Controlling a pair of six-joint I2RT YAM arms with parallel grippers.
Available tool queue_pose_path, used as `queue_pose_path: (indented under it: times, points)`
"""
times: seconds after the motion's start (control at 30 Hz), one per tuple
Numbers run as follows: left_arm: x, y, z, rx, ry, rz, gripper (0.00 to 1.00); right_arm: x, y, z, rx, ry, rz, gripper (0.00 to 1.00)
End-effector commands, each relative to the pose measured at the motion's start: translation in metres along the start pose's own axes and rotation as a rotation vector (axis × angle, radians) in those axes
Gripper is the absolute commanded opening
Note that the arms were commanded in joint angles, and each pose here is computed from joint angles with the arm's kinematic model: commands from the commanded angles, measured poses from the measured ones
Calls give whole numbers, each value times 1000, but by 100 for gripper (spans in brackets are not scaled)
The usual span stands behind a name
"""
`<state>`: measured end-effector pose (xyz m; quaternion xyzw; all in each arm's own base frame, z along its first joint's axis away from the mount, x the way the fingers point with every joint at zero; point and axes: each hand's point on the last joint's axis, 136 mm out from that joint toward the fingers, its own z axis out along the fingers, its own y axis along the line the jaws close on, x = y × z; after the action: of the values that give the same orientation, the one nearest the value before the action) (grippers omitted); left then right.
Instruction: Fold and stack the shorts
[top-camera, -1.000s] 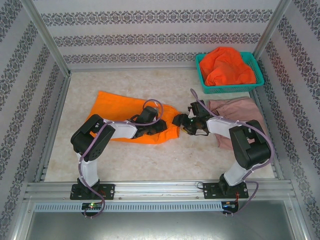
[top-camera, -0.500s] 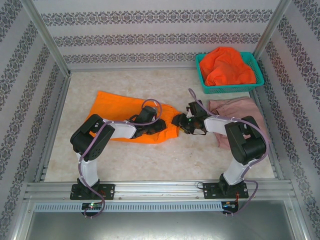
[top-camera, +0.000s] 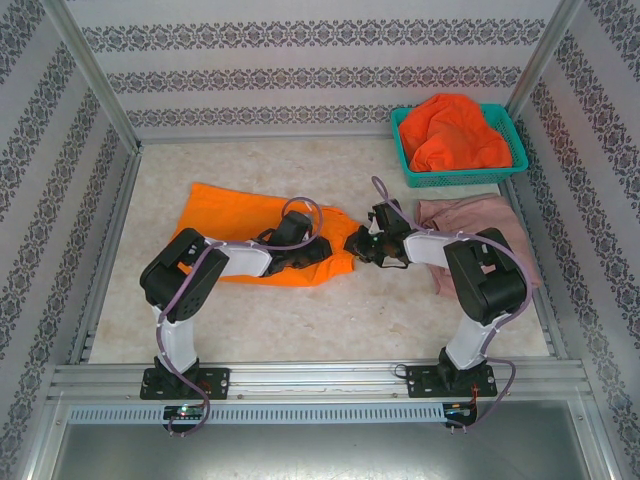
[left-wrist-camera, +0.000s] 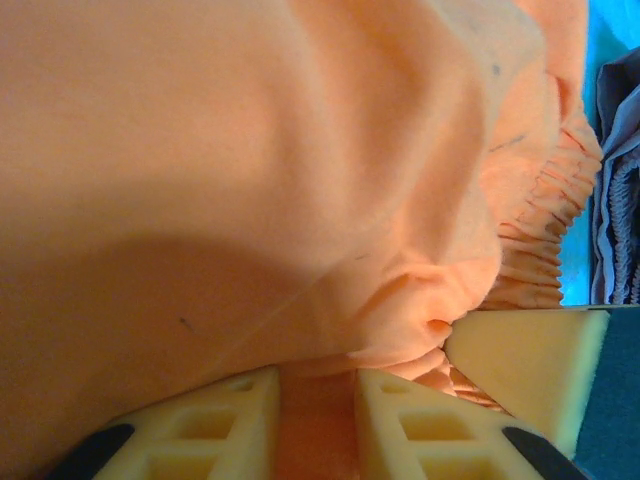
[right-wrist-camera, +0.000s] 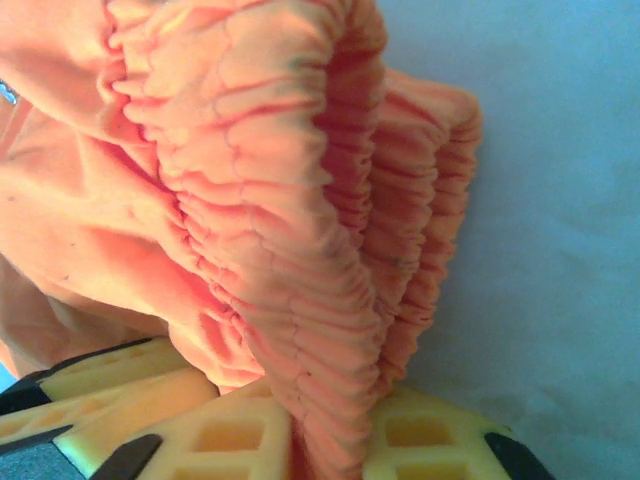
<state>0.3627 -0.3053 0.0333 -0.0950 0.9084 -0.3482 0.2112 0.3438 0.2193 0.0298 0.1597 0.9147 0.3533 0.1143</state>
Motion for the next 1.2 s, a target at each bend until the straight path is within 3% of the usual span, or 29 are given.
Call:
queue_pose_path:
  times: [0.0,0.07,0.33,0.5,0.67,0.97,1.17]
  points:
    - [-11,1,-20,-28,-44,19,33,-1,-8,-1,79,-12,-61,5]
    - [-24,-12,-39,-17,-91,51,41,-3,-15,-11,127,-28,-91,0]
    - [-65,-33,-133,-30,-286,135,80,-14,-28,-87,342,-37,-256,0]
    - [-71,-20,-168,-56,-349,130,92,-25,-27,-144,396,-60,-320,0]
    - [-69,-4,-186,-78,-375,118,100,-35,-34,-191,515,-29,-395,0]
    - [-57,14,-192,-91,-369,94,100,-64,-12,-249,607,-118,-477,0]
    - [-50,23,-191,-95,-356,78,100,-78,6,-269,657,-111,-495,0]
